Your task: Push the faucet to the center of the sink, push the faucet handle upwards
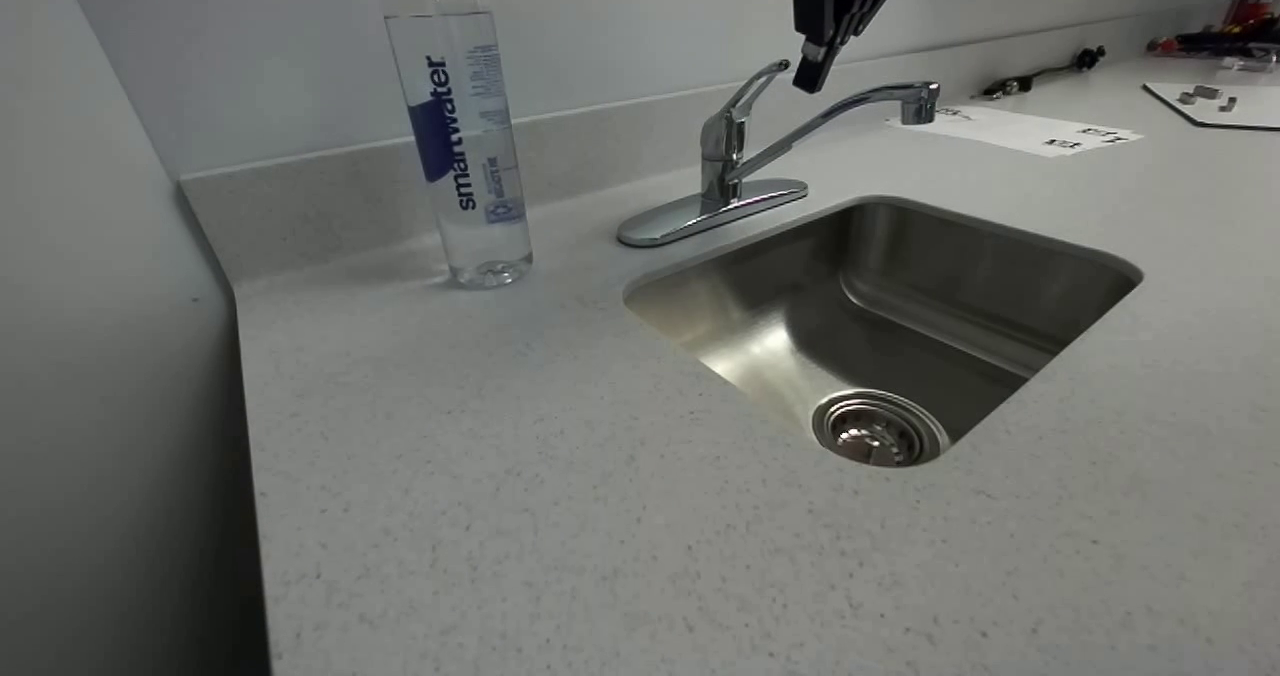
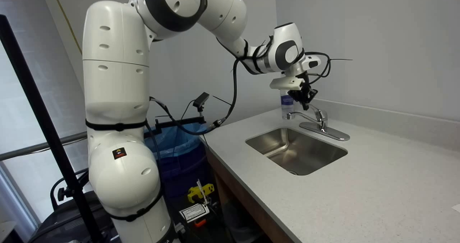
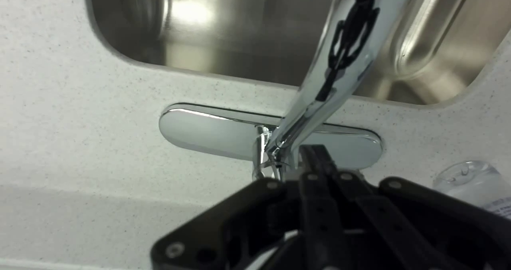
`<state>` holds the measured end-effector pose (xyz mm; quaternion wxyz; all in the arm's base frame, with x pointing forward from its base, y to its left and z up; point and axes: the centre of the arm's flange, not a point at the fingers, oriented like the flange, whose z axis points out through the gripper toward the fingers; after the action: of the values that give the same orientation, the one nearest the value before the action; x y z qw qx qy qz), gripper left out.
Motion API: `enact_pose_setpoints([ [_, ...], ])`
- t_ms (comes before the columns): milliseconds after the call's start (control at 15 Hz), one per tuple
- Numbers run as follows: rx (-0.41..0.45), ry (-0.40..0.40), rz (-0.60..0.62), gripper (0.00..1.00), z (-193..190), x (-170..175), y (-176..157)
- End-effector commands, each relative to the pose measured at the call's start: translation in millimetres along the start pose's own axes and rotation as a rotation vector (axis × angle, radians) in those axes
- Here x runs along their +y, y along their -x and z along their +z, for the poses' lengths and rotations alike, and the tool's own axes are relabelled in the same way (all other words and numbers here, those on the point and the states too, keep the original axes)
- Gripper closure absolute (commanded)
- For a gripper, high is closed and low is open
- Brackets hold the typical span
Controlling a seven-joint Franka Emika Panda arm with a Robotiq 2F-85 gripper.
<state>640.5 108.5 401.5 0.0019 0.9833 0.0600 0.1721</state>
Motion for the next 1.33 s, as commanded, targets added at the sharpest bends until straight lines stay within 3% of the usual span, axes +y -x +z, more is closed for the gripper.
enact_pose_setpoints([
  [0, 0.032, -0.012, -0.003, 1.00, 7.9, -8.4, -11.0],
  [800, 0.264, -0.082, 0.007, 1.00, -4.6, -35.1, -58.8],
  [1267, 0.324, -0.110, 0.020, 1.00, -11.7, -40.2, -74.3],
])
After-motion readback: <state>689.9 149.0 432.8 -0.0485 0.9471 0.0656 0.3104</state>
